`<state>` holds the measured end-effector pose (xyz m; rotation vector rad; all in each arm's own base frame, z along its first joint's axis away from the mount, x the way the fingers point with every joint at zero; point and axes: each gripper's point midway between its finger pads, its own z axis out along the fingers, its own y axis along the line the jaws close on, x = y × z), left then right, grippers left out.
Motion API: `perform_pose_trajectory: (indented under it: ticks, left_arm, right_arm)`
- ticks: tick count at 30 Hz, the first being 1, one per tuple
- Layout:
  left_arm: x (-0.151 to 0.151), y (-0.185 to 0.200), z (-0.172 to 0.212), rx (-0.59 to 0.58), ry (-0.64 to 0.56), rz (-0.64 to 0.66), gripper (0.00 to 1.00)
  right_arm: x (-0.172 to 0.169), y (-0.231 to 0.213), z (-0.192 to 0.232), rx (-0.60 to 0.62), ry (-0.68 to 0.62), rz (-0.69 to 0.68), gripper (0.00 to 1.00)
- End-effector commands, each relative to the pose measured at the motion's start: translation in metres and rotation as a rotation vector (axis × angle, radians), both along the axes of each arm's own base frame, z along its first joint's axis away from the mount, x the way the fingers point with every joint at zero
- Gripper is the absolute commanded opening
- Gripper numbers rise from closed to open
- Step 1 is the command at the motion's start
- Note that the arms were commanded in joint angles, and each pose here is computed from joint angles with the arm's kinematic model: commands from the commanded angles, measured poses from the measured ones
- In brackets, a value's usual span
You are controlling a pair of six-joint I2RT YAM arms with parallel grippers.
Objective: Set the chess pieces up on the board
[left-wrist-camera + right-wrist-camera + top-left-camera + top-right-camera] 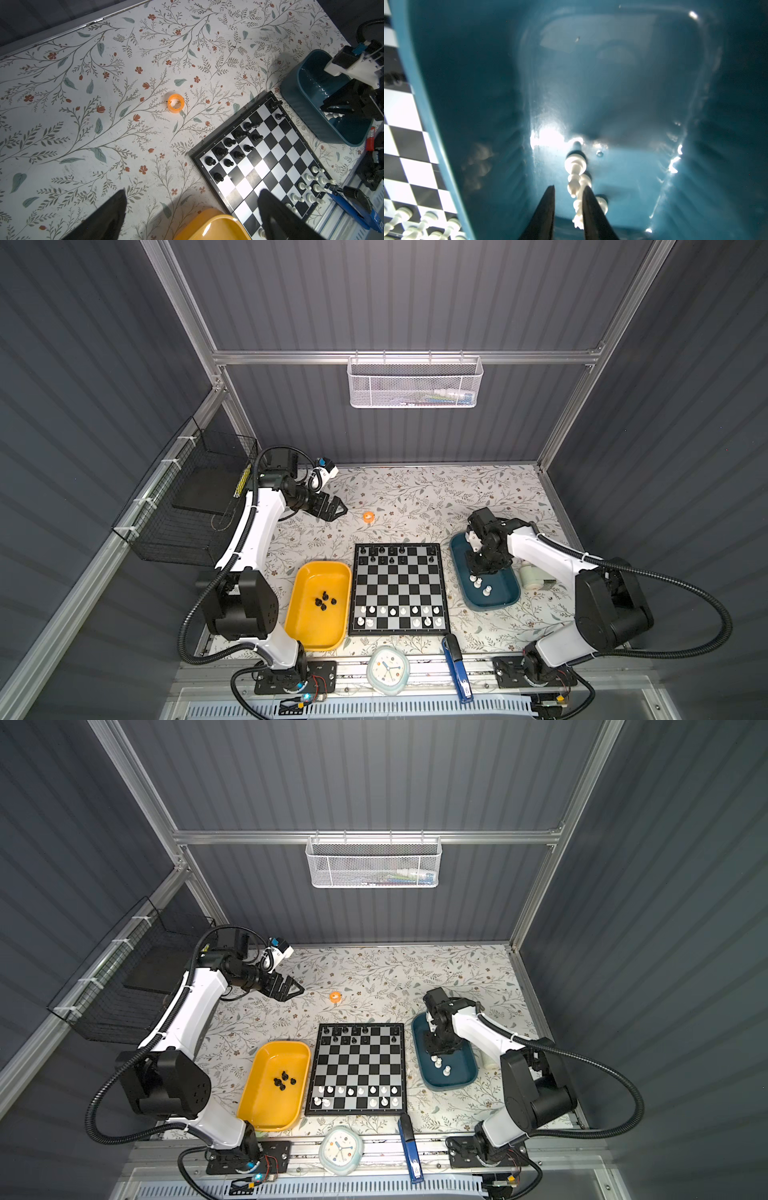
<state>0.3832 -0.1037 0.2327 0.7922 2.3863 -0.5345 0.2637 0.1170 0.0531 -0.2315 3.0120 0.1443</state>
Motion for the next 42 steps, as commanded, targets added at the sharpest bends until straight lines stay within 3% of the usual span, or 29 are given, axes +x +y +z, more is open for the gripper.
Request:
perform_pose_trajectory:
  ticks: [1,42]
  left_arm:
    - [-0.002,0.0,0.003,-0.008,0.004,-0.017,0.99]
    - [-0.005,0.0,0.003,-0.007,-0.001,-0.012,0.99]
  right_arm:
    - [0.004,-0.001,0.001,-0.012,0.005,-0.011,0.27]
    - [-0.003,-0.006,-0.021,-0.055,0.076,0.002,0.25]
